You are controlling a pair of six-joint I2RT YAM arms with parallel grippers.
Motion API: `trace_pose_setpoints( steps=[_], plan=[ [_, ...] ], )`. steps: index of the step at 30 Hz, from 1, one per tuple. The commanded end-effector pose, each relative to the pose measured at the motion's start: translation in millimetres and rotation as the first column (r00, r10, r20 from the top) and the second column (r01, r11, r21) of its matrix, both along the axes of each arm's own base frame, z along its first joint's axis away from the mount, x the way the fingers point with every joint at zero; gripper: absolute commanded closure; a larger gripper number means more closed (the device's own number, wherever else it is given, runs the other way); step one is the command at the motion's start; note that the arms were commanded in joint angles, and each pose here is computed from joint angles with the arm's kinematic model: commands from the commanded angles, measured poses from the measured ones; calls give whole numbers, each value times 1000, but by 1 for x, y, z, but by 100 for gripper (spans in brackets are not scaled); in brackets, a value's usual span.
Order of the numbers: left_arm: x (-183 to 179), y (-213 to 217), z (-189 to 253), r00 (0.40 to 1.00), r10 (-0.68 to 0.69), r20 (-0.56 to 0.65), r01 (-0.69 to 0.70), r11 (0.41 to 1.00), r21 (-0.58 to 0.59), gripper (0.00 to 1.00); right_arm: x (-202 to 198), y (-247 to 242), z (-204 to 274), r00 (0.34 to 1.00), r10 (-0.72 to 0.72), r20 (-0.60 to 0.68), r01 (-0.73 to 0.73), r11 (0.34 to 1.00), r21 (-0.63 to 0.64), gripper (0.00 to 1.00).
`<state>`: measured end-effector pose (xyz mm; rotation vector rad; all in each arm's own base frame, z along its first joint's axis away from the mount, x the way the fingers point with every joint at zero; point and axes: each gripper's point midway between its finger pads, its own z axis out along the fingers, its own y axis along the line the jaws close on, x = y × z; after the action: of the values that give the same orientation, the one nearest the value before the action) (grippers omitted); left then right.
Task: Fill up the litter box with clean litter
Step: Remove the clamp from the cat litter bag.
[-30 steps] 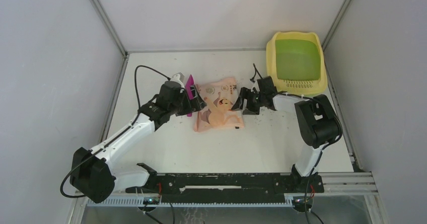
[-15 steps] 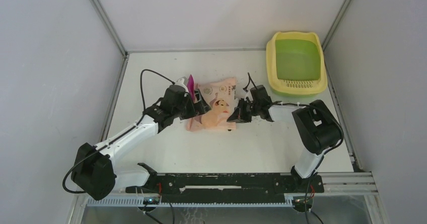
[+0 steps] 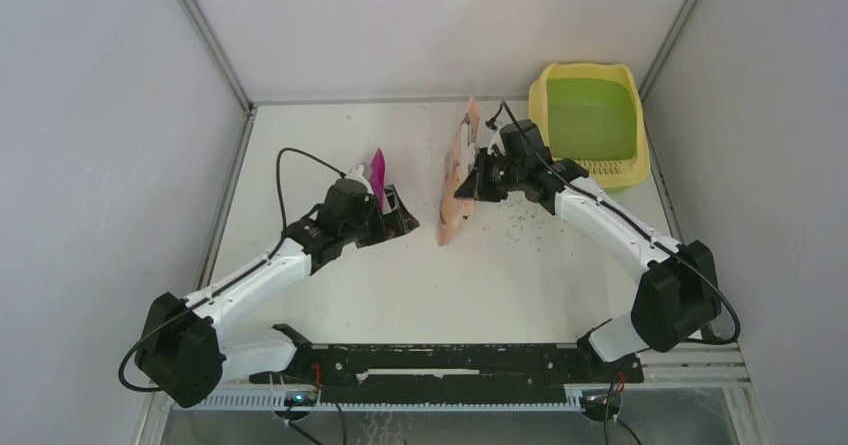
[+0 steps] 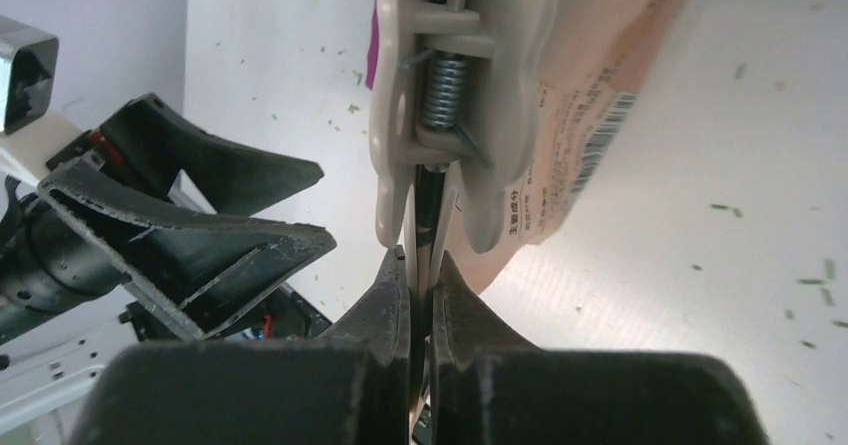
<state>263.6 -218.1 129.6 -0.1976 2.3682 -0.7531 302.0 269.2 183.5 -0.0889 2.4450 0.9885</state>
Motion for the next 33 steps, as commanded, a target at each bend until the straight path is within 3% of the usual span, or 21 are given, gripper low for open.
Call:
trace_pose_setpoints(
  steps=[1,10,21,33],
  plan=[
    [-1,-9,15,998,12,54,-9,999,-42,1,1,-15,23,995,-6,97,18,992,-125,100],
    [-8,-25,1,999,-5,32,6,998,-57,1,-4,-19,9,997,-17,75,38,953,-301,100],
    [-10,-27,2,999,-11,40,14,998,-63,1,-20,-20,25,997,13,79,17,928,-372,100],
    [-3,-41,-14,1000,-13,17,15,997,-77,1,-32,0,-49,995,76,-61,-94,901,-423,100]
  ],
)
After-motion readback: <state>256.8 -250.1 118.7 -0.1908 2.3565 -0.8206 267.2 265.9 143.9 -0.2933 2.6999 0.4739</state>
